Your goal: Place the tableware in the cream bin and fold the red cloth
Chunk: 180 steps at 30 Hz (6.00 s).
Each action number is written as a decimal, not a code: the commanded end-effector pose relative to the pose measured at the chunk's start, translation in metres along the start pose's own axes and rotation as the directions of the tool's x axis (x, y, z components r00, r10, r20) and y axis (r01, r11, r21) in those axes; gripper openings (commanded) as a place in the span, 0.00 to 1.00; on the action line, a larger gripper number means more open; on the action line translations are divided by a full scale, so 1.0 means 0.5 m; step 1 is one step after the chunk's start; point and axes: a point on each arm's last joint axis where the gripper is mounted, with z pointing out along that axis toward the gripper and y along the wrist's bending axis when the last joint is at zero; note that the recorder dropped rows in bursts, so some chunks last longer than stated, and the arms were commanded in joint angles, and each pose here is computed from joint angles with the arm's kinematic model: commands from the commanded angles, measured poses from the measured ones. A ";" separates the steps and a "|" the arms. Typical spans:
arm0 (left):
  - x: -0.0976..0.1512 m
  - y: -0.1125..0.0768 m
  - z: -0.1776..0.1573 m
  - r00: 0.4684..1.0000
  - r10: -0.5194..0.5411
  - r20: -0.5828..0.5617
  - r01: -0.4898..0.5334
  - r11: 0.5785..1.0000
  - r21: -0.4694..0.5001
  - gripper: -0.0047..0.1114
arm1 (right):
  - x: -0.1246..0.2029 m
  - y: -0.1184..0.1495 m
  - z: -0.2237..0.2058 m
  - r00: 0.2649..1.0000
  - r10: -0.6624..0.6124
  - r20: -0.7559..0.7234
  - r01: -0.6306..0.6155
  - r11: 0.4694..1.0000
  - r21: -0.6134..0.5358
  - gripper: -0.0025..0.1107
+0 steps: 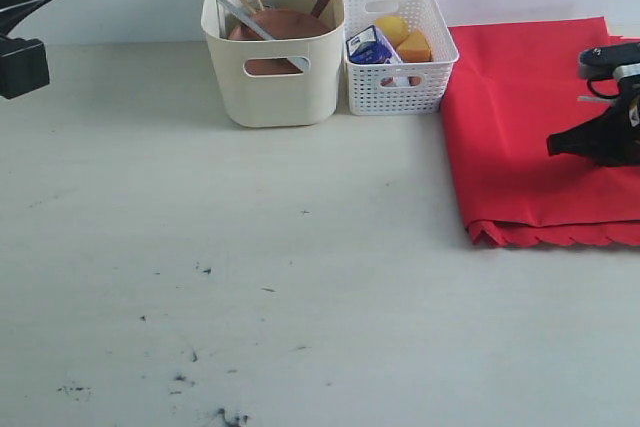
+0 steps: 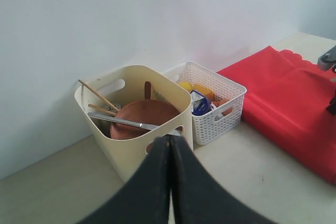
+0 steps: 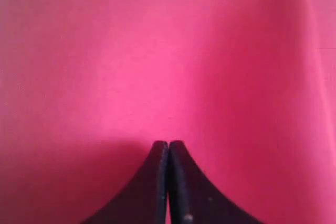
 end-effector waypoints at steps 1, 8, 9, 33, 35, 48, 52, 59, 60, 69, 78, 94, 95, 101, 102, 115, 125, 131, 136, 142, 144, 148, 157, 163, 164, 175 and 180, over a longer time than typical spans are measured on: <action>0.003 0.001 -0.001 1.000 -0.014 -0.007 0.014 1.000 -0.004 0.05 | -0.008 0.010 0.055 1.000 -0.016 0.018 0.016 0.999 -0.038 0.02; 0.003 0.001 -0.001 1.000 -0.014 -0.007 0.014 1.000 -0.004 0.05 | -0.048 0.010 0.101 0.999 -0.012 0.041 0.013 1.000 -0.027 0.02; 0.003 0.001 -0.001 1.000 -0.014 -0.007 0.014 1.000 -0.004 0.05 | -0.052 0.009 0.100 0.999 -0.012 0.047 0.013 1.000 -0.026 0.02; 0.078 -0.013 -0.065 0.992 -0.108 0.063 0.106 0.994 0.033 0.05 | -0.044 -0.011 -0.366 0.745 0.298 0.597 -0.164 0.949 -0.269 0.02; 0.083 -0.015 -0.096 0.984 -0.117 0.133 0.112 0.993 0.045 0.05 | -0.026 -0.012 -0.403 0.692 0.383 0.612 -0.210 0.918 -0.336 0.02; 0.078 -0.013 -0.156 0.963 -0.095 0.251 0.088 0.995 0.039 0.05 | -0.021 -0.016 -0.446 0.641 0.413 0.647 -0.216 0.906 -0.365 0.02; 0.078 -0.012 -0.162 0.965 -0.066 0.256 0.061 0.998 0.025 0.05 | -0.021 -0.016 -0.446 0.641 0.413 0.647 -0.216 0.906 -0.365 0.02; 0.135 0.016 -0.232 0.926 -0.015 0.377 0.106 0.969 -0.223 0.05 | -0.021 -0.017 -0.446 0.644 0.413 0.644 -0.219 0.906 -0.362 0.02; 0.145 0.018 -0.244 0.917 0.003 0.398 0.114 0.956 -0.269 0.05 | -0.021 -0.017 -0.446 0.644 0.413 0.644 -0.219 0.906 -0.362 0.02; 0.207 0.031 -0.275 0.930 0.057 0.364 0.159 0.829 -0.537 0.05 | -0.021 -0.017 -0.446 0.644 0.413 0.644 -0.219 0.906 -0.362 0.02; 0.273 0.033 -0.247 0.934 0.001 0.359 0.199 0.831 -0.520 0.05 | -0.021 -0.017 -0.446 0.644 0.413 0.644 -0.219 0.906 -0.362 0.02; 0.319 0.034 -0.238 0.970 -0.174 0.169 0.239 0.802 -0.547 0.05 | -0.021 -0.017 -0.446 0.643 0.415 0.644 -0.221 0.905 -0.363 0.02; 0.319 0.034 -0.238 0.970 -0.174 0.169 0.239 0.802 -0.547 0.05 | -0.021 -0.017 -0.446 0.643 0.415 0.644 -0.221 0.905 -0.363 0.02; 0.319 0.033 -0.238 0.970 -0.174 0.169 0.239 0.803 -0.546 0.05 | -0.021 -0.017 -0.446 0.643 0.415 0.644 -0.221 0.905 -0.363 0.02; 0.319 0.033 -0.238 0.970 -0.174 0.169 0.239 0.803 -0.546 0.05 | -0.021 -0.017 -0.446 0.643 0.415 0.644 -0.221 0.905 -0.363 0.02; 0.319 0.033 -0.238 0.970 -0.174 0.169 0.239 0.803 -0.546 0.05 | -0.021 -0.017 -0.446 0.636 0.437 0.636 -0.237 0.895 -0.377 0.02; 0.319 0.033 -0.238 0.970 -0.174 0.169 0.239 0.803 -0.546 0.05 | 0.041 0.013 -0.443 0.702 0.612 0.365 -0.515 0.790 -0.333 0.02; 0.319 0.033 -0.238 0.970 -0.174 0.169 0.239 0.803 -0.546 0.05 | 0.114 0.058 -0.494 0.769 0.515 0.378 -0.384 0.846 -0.371 0.02; 0.319 0.033 -0.238 0.970 -0.174 0.169 0.239 0.803 -0.546 0.05 | 0.193 0.069 -0.513 0.775 0.509 0.375 -0.339 0.835 -0.433 0.02; 0.319 0.033 -0.238 0.970 -0.174 0.169 0.239 0.803 -0.546 0.05 | 0.284 0.064 -0.520 0.793 0.445 0.415 -0.226 0.849 -0.478 0.02; 0.319 0.033 -0.238 0.970 -0.174 0.169 0.239 0.803 -0.546 0.05 | 0.309 0.070 -0.520 0.792 0.406 0.455 -0.142 0.848 -0.510 0.02; 0.319 0.033 -0.238 0.970 -0.174 0.169 0.239 0.803 -0.546 0.05 | 0.361 0.073 -0.505 0.767 0.314 0.559 0.009 0.866 -0.499 0.02; 0.319 0.033 -0.238 0.970 -0.174 0.169 0.239 0.803 -0.546 0.05 | 0.437 0.067 -0.466 0.707 0.354 0.612 0.023 0.854 -0.520 0.02; 0.319 0.033 -0.238 0.970 -0.174 0.169 0.239 0.803 -0.546 0.05 | 0.443 0.065 -0.472 0.683 0.370 0.630 0.031 0.847 -0.531 0.02; 0.319 0.033 -0.238 0.970 -0.174 0.169 0.239 0.803 -0.546 0.05 | 0.443 0.065 -0.472 0.683 0.370 0.630 0.031 0.847 -0.531 0.02; 0.319 0.033 -0.238 0.970 -0.174 0.169 0.239 0.803 -0.546 0.05 | 0.448 0.037 -0.474 0.600 0.347 0.721 -0.078 0.922 -0.379 0.02; 0.319 0.033 -0.238 0.970 -0.174 0.169 0.239 0.803 -0.546 0.05 | 0.450 0.030 -0.469 0.614 0.293 0.732 -0.106 0.951 -0.291 0.02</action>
